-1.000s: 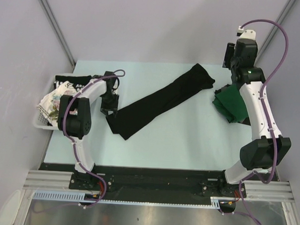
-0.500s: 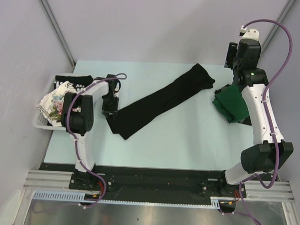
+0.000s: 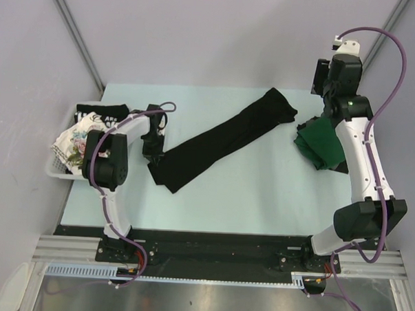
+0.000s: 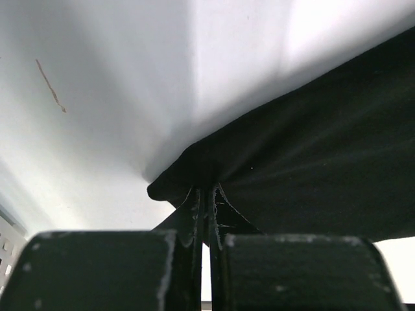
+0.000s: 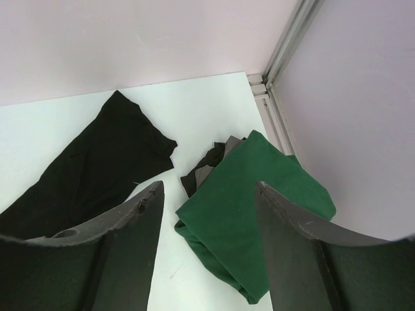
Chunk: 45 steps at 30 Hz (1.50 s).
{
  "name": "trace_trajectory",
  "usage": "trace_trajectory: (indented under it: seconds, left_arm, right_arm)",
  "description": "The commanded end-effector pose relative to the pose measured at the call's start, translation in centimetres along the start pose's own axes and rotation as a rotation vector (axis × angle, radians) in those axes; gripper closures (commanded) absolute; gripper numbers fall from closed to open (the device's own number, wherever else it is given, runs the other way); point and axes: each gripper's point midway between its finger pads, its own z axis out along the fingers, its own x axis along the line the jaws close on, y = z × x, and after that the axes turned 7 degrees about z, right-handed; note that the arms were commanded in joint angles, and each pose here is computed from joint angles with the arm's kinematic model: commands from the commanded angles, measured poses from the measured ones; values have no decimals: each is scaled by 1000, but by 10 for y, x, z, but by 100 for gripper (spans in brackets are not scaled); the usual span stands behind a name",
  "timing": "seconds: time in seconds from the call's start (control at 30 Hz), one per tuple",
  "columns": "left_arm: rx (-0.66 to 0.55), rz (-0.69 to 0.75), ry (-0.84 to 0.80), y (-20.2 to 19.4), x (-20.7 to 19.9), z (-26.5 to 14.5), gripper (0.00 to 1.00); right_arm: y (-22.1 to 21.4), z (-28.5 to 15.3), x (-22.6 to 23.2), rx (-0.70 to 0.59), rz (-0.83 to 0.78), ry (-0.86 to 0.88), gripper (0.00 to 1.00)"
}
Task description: Fold and stack the t-shirts
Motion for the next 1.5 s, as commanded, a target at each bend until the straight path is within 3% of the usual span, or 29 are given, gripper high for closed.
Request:
trace_trajectory:
  seconds: [0.0, 0.5, 0.93, 1.2, 1.47]
  left_arm:
    - [70, 26, -6, -28, -5, 6, 100]
    - [163, 186, 4, -85, -43, -21, 100]
    - [149, 316, -7, -110, -84, -58, 100]
    - [202, 399, 12, -154, -99, -53, 100]
    - [225, 391, -31, -173, -105, -46, 100]
  right_arm:
    - [33, -25, -5, -88, 37, 7, 37]
    - [32, -23, -2, -94, 73, 16, 35]
    - [30, -13, 2, -100, 121, 30, 33]
    - [28, 5, 25, -77, 173, 74, 32]
    - [34, 6, 38, -85, 174, 108, 33]
